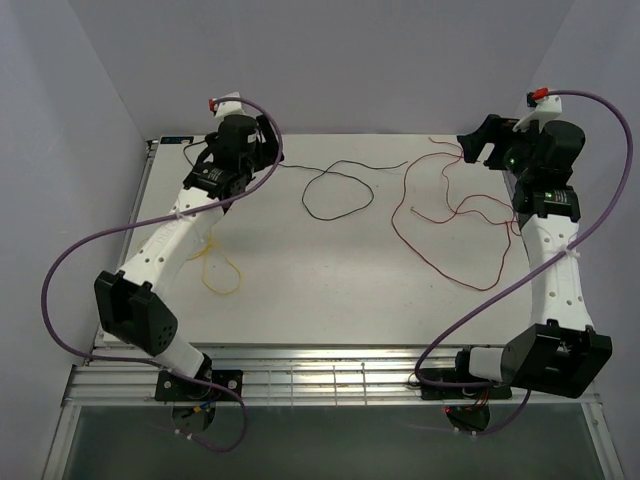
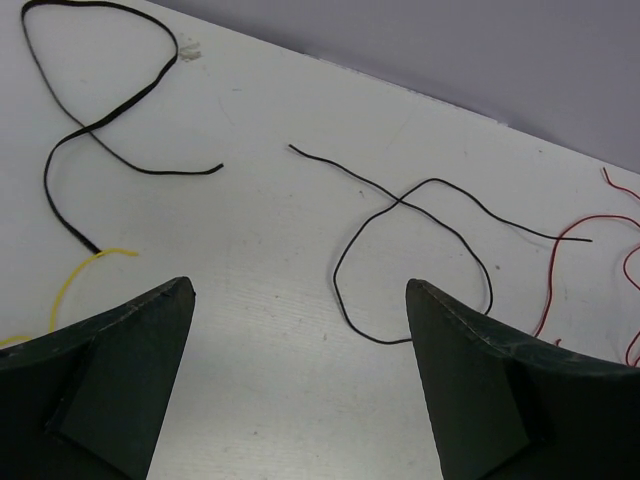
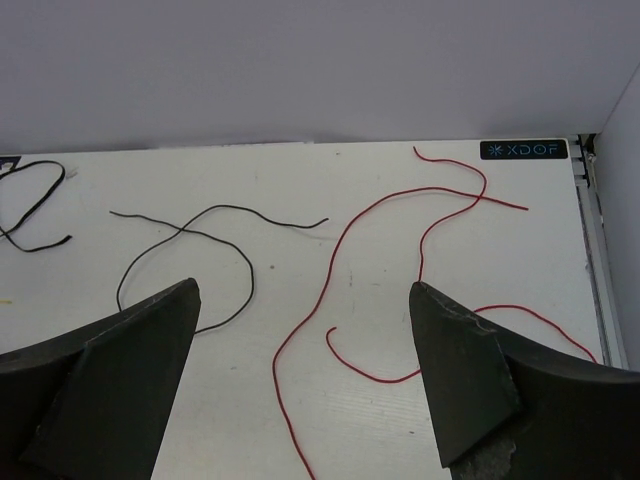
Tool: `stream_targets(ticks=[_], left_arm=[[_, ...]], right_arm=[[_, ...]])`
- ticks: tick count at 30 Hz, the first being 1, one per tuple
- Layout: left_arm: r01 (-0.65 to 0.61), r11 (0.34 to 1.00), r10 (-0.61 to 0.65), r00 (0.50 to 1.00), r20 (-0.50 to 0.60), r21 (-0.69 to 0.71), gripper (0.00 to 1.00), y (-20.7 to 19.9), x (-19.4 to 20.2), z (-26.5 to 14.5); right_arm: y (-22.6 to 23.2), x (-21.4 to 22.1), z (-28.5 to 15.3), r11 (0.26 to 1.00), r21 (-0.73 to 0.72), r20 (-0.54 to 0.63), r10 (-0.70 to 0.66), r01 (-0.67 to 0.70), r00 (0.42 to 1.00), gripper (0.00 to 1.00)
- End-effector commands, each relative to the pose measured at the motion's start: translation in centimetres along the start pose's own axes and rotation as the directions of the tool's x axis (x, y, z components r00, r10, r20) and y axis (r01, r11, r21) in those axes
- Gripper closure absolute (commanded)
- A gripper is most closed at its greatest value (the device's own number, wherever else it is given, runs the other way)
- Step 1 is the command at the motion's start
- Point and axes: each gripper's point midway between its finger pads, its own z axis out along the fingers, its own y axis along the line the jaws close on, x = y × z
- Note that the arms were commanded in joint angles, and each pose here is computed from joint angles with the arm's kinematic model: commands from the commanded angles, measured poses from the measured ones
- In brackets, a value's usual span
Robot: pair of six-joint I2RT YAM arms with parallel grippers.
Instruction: Untangle the cables
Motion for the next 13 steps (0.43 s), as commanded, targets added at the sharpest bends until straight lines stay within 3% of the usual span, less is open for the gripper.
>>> stream_targets(ticks=[1, 5, 13], left_arm=[[0.008, 0.995, -0.003, 0.998, 0.057, -0.097, 0.02, 3.1, -0.9, -2.5], [0.062, 0.994, -0.053, 0.994, 0.098, -0.095, 0.02, 4.2, -1.6, -5.2], [0.085, 0.993, -0.079, 0.993, 0.084, -0.075, 0.02, 4.5, -0.7, -6.0]], right_arm=[[-0.5, 2.0, -0.4, 0.998, 0.036, -0.045, 0.061, -0.060, 0.997, 0.10], [-1.3, 2.0, -1.5, 0.990, 0.114, -0.055, 0.086, -0.079, 0.995, 0.10], [-2.1, 1.5, -3.3, 0.978, 0.192, -0.013, 0.080, -0.076, 0.997, 0.10]])
